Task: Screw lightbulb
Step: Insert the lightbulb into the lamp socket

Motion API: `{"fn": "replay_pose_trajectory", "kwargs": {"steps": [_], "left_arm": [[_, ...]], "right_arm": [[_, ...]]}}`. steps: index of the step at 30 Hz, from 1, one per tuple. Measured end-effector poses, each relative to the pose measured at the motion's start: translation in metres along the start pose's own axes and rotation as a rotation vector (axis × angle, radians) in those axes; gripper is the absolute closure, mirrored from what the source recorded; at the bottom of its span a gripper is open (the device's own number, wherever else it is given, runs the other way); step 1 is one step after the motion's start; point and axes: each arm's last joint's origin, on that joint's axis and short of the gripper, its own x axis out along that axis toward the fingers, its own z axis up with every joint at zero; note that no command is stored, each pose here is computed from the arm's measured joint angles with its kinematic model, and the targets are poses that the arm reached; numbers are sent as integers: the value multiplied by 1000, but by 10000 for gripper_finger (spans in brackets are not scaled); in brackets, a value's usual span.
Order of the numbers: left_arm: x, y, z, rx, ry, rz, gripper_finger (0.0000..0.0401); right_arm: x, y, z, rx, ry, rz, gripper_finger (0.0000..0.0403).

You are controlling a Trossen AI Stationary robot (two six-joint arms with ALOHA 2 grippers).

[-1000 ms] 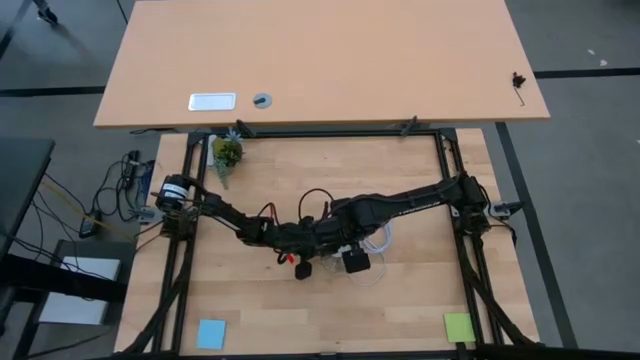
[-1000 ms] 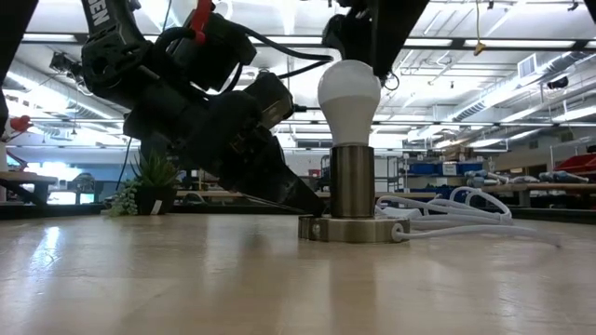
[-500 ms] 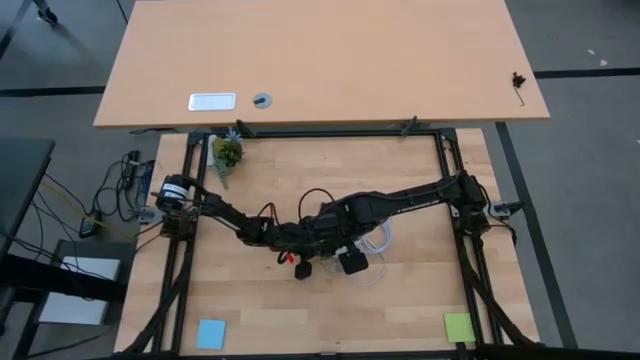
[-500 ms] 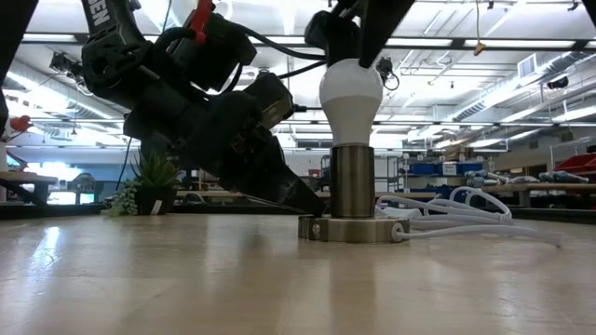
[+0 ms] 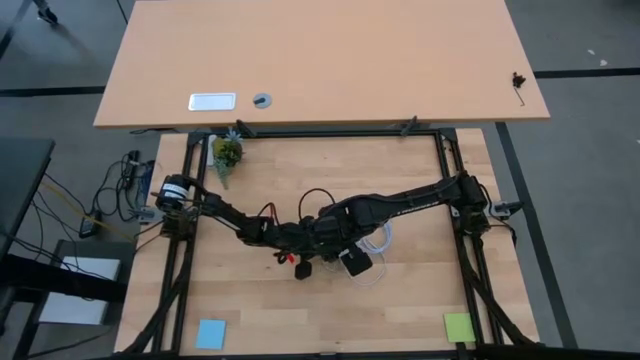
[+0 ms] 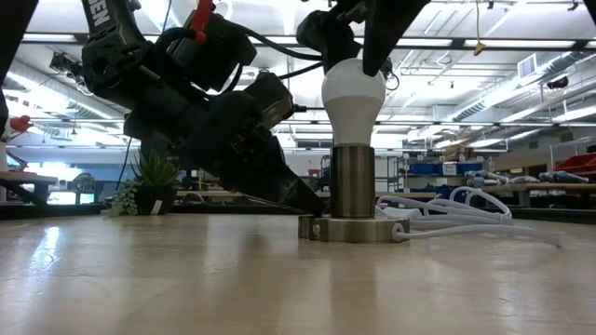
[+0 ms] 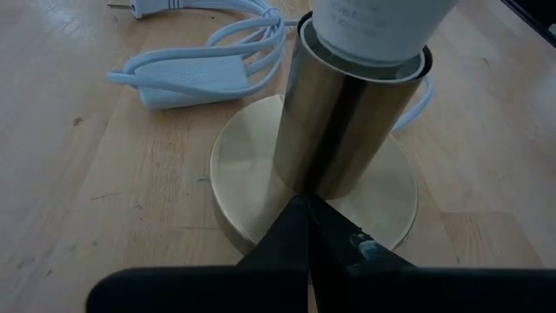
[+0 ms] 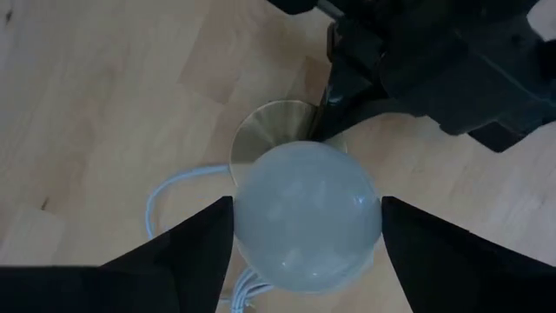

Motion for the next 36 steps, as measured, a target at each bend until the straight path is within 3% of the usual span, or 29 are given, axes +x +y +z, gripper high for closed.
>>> {"fn": "replay_pose_trajectory", "kwargs": {"steps": [6, 12, 15, 20, 30, 36], "left_arm": [[0, 0, 0, -2, 0, 1, 401], [0, 1, 0, -7, -1, 5, 401], [0, 1, 0, -9, -1, 5, 401], [0, 1, 0, -10, -1, 6, 401], [0, 2, 0, -8, -2, 12, 401], [0, 2, 0, -5, -2, 12, 401]], "right_arm": [[0, 0, 0, 209, -2, -4, 139], [0, -1, -1, 749, 5, -13, 145], [0, 1, 0, 801, 8, 6, 130], [-7, 4, 3, 647, -11, 39, 98], [-23, 4, 4, 41, -33, 1, 69], [-15, 4, 7, -125, -52, -12, 80]]}}
